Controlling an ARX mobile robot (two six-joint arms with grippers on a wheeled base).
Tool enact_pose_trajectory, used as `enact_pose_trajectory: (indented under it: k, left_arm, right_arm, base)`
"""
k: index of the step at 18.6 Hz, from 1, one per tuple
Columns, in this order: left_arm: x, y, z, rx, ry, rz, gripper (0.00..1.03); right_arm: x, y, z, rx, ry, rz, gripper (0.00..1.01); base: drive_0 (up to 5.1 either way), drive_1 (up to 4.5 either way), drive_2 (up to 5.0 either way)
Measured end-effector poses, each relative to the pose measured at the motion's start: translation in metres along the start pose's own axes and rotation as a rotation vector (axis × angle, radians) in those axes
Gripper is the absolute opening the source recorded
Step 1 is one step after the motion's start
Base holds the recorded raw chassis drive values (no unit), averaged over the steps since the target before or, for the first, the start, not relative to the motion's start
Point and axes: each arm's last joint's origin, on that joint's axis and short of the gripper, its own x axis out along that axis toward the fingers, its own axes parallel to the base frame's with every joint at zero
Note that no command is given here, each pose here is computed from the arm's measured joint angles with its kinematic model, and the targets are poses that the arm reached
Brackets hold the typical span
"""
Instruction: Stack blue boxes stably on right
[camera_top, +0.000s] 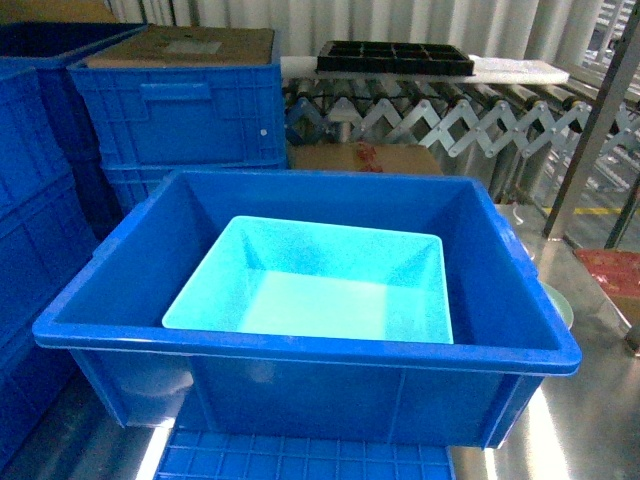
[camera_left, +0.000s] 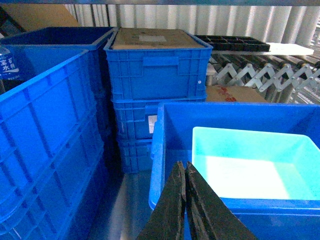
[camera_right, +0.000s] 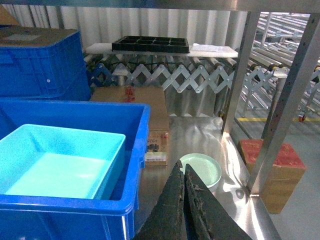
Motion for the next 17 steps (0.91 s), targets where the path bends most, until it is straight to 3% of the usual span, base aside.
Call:
enact_pose_trajectory:
  k: [15, 17]
  left_arm:
    - [-0.022, 0.0, 0.002, 0.0, -0.01, 0.0, 0.02]
    - [-0.028, 0.0, -0.001, 0.0, 0.018, 0.001, 0.02]
  right_arm:
    - [-0.021, 0.0, 0.002, 0.0, -0.011, 0.0, 0.02]
    - [-0.03, 0.0, -0.005, 0.0, 0.041, 0.003, 0.02]
  base:
    - [0.0, 0.0, 0.0]
    - [0.0, 0.0, 0.0]
